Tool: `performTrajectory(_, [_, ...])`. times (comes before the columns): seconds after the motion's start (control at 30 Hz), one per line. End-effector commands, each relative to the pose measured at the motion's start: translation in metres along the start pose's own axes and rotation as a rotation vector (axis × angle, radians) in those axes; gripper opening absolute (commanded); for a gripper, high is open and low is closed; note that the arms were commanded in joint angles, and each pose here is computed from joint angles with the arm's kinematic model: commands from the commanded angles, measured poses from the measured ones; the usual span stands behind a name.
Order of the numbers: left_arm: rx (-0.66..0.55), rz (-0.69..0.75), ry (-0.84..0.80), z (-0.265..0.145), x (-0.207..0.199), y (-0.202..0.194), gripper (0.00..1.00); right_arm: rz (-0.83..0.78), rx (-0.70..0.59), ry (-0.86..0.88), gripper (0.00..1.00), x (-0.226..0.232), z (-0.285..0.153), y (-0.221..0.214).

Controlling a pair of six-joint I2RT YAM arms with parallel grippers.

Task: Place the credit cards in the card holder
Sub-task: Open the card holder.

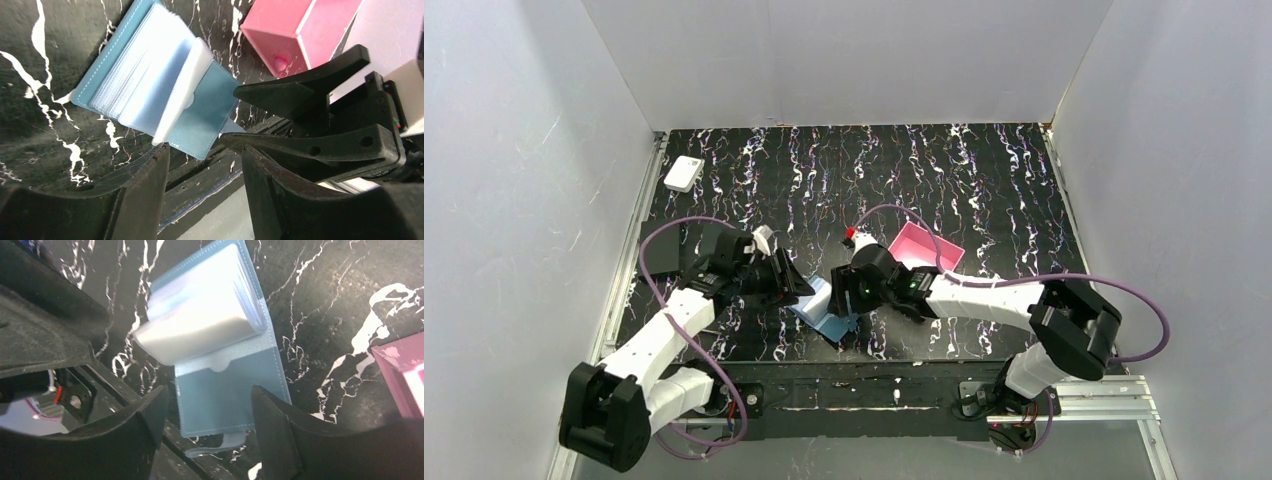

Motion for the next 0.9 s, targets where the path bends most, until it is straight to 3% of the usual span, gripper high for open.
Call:
performTrajectory(0.0, [-0.053,0.064,0.104,-0.018,0.005,0.008,0.53,0.175,-0.02,-0.05,0.73,0.014,0.004,0.018])
performTrajectory(0.1, [-0.078,0.046,0.136,-0.022,0.009,0.008,0.54,0.304,-0.046,-0.12,0.77,0.014,0.016,0.022])
performTrajectory(0.17, [-0.118,0.037,0.19,-0.031,0.014,0.011,0.6,0.365,-0.057,-0.155,0.84,0.02,0.024,0.024])
performTrajectory(0.27, [-0.164,0.053,0.279,-0.048,0.02,0.016,0.72,0.383,-0.028,-0.332,0.89,0.018,0.032,0.019])
performTrajectory(0.33, [-0.197,0.084,0.318,-0.062,0.019,0.02,0.76,0.387,-0.022,-0.426,0.98,0.013,0.036,0.015])
performTrajectory(0.5, [-0.278,0.149,0.386,-0.096,0.014,0.027,0.82,0.414,-0.057,-0.515,0.98,0.005,0.042,0.013])
performTrajectory(0.7, [-0.414,0.106,0.48,-0.129,0.021,0.03,0.91,0.368,-0.039,-0.646,0.98,0.005,0.048,0.016])
performTrajectory(0.87, [-0.444,0.067,0.55,-0.139,0.036,0.02,0.94,0.382,-0.04,-0.675,0.98,0.013,0.049,0.02])
Point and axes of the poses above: each gripper's point midway between its finger pads, its own z axis out along the fingers, its own x axis along the line the jaws close on, y = z × x, the point moved 2 cm from there along -z, back along the fingers, and after that the axes turned 6 degrees about z, right-handed, at the moved point
